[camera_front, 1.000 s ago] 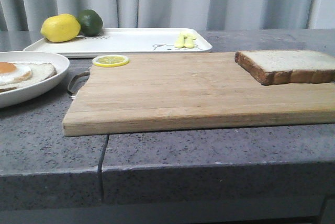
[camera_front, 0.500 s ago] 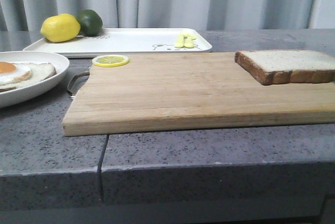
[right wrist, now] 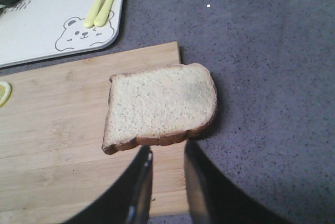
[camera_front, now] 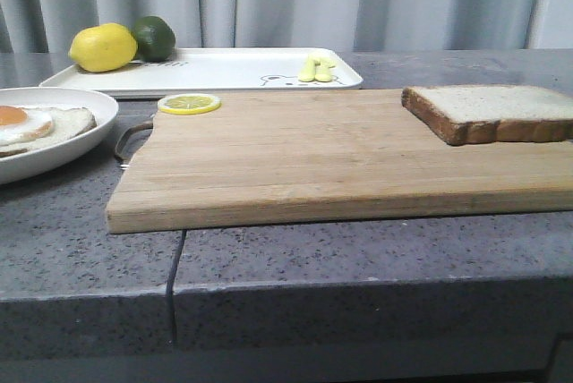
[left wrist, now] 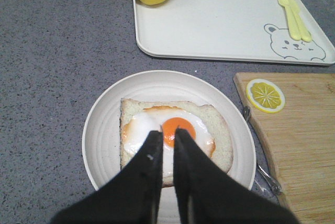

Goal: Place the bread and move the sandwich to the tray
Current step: 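Lower the right gripper and grasp the bread slice by its edge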

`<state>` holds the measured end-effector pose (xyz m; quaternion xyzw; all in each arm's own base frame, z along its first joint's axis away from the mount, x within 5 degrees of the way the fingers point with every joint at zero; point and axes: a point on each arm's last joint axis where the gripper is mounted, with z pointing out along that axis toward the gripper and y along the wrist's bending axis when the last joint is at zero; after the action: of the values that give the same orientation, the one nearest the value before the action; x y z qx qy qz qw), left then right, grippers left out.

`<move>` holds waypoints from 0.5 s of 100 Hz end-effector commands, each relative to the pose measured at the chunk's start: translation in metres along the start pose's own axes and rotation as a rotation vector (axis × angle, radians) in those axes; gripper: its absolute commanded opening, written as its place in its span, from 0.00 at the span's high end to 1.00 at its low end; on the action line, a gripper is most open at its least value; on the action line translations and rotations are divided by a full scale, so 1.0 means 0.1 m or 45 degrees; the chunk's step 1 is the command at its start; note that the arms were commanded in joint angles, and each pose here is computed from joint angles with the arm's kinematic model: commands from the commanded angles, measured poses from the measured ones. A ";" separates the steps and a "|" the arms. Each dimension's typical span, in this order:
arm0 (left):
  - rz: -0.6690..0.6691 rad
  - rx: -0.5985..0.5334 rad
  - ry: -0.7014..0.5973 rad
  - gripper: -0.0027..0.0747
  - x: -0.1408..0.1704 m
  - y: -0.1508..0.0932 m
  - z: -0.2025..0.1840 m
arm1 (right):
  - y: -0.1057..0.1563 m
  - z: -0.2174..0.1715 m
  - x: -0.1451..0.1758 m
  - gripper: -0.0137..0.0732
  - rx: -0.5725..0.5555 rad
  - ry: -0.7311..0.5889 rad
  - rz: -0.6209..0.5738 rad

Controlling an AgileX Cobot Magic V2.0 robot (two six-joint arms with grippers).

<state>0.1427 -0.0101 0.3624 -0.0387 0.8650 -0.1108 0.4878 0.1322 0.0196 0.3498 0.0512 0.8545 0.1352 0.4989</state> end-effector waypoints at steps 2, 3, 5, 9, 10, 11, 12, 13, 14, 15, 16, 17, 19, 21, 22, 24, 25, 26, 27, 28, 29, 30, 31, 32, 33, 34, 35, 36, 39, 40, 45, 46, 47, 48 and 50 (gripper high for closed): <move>-0.009 0.031 -0.115 0.76 -0.14 -0.05 -0.07 | 0.04 -0.05 -0.19 0.39 -0.030 -0.177 0.004; -0.009 0.031 -0.115 0.75 -0.14 -0.05 -0.07 | 0.04 -0.05 -0.19 0.37 -0.030 -0.180 0.007; -0.009 0.031 -0.115 0.72 -0.14 -0.05 -0.07 | 0.04 -0.05 -0.20 0.35 -0.030 -0.187 0.011; -0.009 0.031 -0.115 0.65 -0.14 -0.05 -0.07 | 0.04 -0.04 -0.21 0.33 -0.029 -0.201 0.032; -0.009 0.031 -0.115 0.64 -0.14 -0.05 -0.07 | 0.04 -0.03 -0.22 0.33 -0.028 -0.200 0.041; -0.009 0.031 -0.115 0.63 -0.14 -0.05 -0.07 | 0.04 -0.02 -0.22 0.33 -0.027 -0.199 0.046; -0.009 0.031 -0.115 0.62 -0.14 -0.05 -0.07 | 0.04 -0.01 -0.22 0.33 -0.027 -0.198 0.054; -0.009 0.031 -0.115 0.61 -0.14 -0.05 -0.07 | 0.03 0.00 -0.22 0.33 -0.026 -0.194 0.058; -0.009 0.031 -0.115 0.59 -0.14 -0.05 -0.07 | 0.03 0.01 -0.23 0.33 -0.026 -0.194 0.063; -0.009 0.031 -0.115 0.59 -0.14 -0.05 -0.07 | 0.03 0.03 -0.23 0.33 -0.024 -0.189 0.072; -0.009 0.031 -0.115 0.58 -0.14 -0.05 -0.07 | 0.03 0.04 -0.23 0.33 -0.024 -0.189 0.077; -0.009 0.031 -0.115 0.57 -0.14 -0.05 -0.07 | 0.03 0.05 -0.23 0.33 -0.023 -0.188 0.086; -0.009 0.031 -0.115 0.56 -0.14 -0.05 -0.07 | 0.02 0.08 -0.24 0.33 -0.021 -0.181 0.100; -0.009 0.031 -0.115 0.56 -0.14 -0.05 -0.07 | 0.02 0.12 -0.24 0.33 -0.015 -0.168 0.111; -0.009 0.031 -0.115 0.56 -0.14 -0.05 -0.07 | 0.01 0.16 -0.24 0.33 -0.010 -0.157 0.122; -0.009 0.031 -0.115 0.56 -0.14 -0.05 -0.07 | 0.00 0.19 -0.24 0.33 -0.005 -0.150 0.141; -0.009 0.031 -0.115 0.56 -0.14 -0.05 -0.07 | 0.00 0.22 -0.24 0.33 -0.002 -0.141 0.153; -0.009 0.031 -0.115 0.56 -0.14 -0.05 -0.07 | -0.01 0.24 -0.24 0.33 0.000 -0.136 0.166; -0.009 0.031 -0.115 0.56 -0.14 -0.05 -0.07 | -0.02 0.27 -0.24 0.33 0.007 -0.125 0.176; -0.009 0.031 -0.115 0.56 -0.14 -0.05 -0.07 | -0.02 0.29 -0.25 0.33 0.009 -0.123 0.186; -0.009 0.031 -0.115 0.56 -0.14 -0.05 -0.07 | -0.04 0.33 -0.25 0.33 0.017 -0.111 0.199; -0.009 0.031 -0.115 0.56 -0.14 -0.05 -0.07 | -0.04 0.34 -0.25 0.33 0.018 -0.108 0.210; -0.009 0.031 -0.115 0.56 -0.14 -0.05 -0.07 | -0.05 0.36 -0.25 0.33 0.024 -0.104 0.223; -0.009 0.031 -0.115 0.56 -0.14 -0.05 -0.07 | -0.06 0.40 -0.25 0.33 0.028 -0.095 0.236; -0.009 0.031 -0.115 0.56 -0.14 -0.05 -0.07 | -0.07 0.41 -0.25 0.33 0.032 -0.091 0.246; -0.009 0.031 -0.115 0.56 -0.14 -0.05 -0.07 | -0.09 0.45 -0.25 0.33 0.042 -0.081 0.258; -0.009 0.031 -0.115 0.56 -0.14 -0.05 -0.07 | -0.09 0.46 -0.25 0.33 0.043 -0.079 0.271; -0.009 0.031 -0.115 0.56 -0.14 -0.05 -0.07 | -0.11 0.50 -0.25 0.33 0.053 -0.069 0.288; -0.009 0.031 -0.115 0.56 -0.14 -0.05 -0.07 | -0.14 0.56 -0.25 0.33 0.061 -0.060 0.335; -0.009 0.031 -0.115 0.56 -0.14 -0.05 -0.07 | -0.15 0.57 -0.25 0.33 0.064 -0.057 0.346; -0.009 0.031 -0.115 0.56 -0.14 -0.05 -0.07 | -0.23 0.65 -0.26 0.33 0.090 -0.042 0.425; -0.009 0.031 -0.115 0.56 -0.14 -0.05 -0.07 | -0.24 0.67 -0.26 0.33 0.092 -0.037 0.443; -0.009 0.031 -0.115 0.56 -0.14 -0.05 -0.07 | -0.25 0.68 -0.26 0.33 0.095 -0.035 0.453; -0.009 0.031 -0.115 0.56 -0.14 -0.05 -0.07 | -0.27 0.70 -0.26 0.33 0.104 -0.032 0.466; -0.009 0.031 -0.115 0.56 -0.14 -0.05 -0.07 | -0.30 0.72 -0.26 0.33 0.114 -0.028 0.493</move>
<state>0.1427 -0.0103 0.3624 -0.0393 0.8648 -0.1126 0.4878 0.1953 0.0087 0.3185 0.1905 0.8624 0.1720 0.4364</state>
